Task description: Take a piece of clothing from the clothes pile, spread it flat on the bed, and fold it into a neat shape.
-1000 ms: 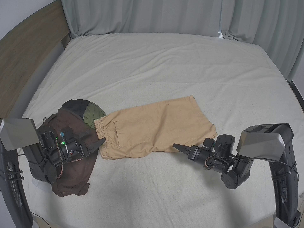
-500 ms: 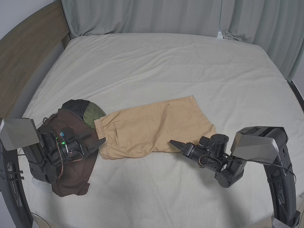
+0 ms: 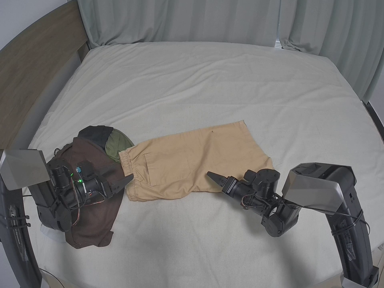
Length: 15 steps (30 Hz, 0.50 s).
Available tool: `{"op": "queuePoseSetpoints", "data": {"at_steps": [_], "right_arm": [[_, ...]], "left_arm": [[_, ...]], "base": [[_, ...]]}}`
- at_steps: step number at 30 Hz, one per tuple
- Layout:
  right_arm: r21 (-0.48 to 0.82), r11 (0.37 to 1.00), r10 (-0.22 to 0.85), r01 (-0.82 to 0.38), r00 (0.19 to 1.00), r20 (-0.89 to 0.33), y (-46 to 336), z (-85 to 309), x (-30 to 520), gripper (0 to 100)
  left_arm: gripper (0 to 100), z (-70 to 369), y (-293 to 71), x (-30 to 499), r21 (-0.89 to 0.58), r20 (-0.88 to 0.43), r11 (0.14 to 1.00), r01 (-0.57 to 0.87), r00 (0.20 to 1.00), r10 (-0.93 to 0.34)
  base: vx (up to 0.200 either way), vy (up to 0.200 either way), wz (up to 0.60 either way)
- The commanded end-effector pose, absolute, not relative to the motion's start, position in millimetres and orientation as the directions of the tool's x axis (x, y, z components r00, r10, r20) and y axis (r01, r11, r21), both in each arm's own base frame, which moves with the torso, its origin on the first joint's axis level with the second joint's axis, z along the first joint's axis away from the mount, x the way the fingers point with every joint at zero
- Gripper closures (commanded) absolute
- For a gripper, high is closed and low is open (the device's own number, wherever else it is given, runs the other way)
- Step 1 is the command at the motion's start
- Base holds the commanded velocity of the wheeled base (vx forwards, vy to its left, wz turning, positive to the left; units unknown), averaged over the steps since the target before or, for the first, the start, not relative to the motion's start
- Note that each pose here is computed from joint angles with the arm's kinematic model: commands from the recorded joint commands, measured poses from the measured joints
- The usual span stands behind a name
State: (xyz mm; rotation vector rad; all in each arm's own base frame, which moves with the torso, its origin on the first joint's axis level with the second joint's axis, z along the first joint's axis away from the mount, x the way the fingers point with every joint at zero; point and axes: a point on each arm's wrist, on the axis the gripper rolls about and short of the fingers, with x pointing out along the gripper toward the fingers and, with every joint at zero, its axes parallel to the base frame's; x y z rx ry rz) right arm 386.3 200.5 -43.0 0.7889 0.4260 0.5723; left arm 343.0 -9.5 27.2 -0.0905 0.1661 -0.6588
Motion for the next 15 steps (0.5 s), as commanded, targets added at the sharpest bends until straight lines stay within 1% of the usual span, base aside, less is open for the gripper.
{"op": "queuePoseSetpoints", "data": {"at_steps": [1, 8, 9, 15], "right_arm": [[0.761, 0.563, 0.626, -0.321, 0.767, -0.140, 202.8, -45.9, 387.8, 0], [0.760, 0.566, 0.609, -0.319, 0.783, -0.125, 204.0, -45.7, 392.9, 0], [0.760, 0.567, 0.609, -0.318, 0.783, -0.126, 204.0, -46.3, 392.8, 100], [0.760, 0.568, 0.607, -0.316, 0.785, -0.128, 203.9, -47.0, 392.8, 100]], "left_arm": [[0, 26.7, -9.3, 343.4, -0.136, -0.124, 0.788, 0.601, 0.778, -0.615], [0, 26.7, -9.3, 343.4, -0.137, -0.124, 0.788, 0.601, 0.778, -0.615], [0, 26.7, -9.3, 343.4, -0.137, -0.124, 0.788, 0.601, 0.778, -0.615], [0, 26.7, -9.3, 343.4, -0.137, -0.124, 0.788, 0.601, 0.778, -0.615]], "base": [[0.000, 0.000, 0.00], [0.000, 0.000, 0.00], [0.000, 0.000, 0.00], [0.000, 0.000, 0.00]]}}
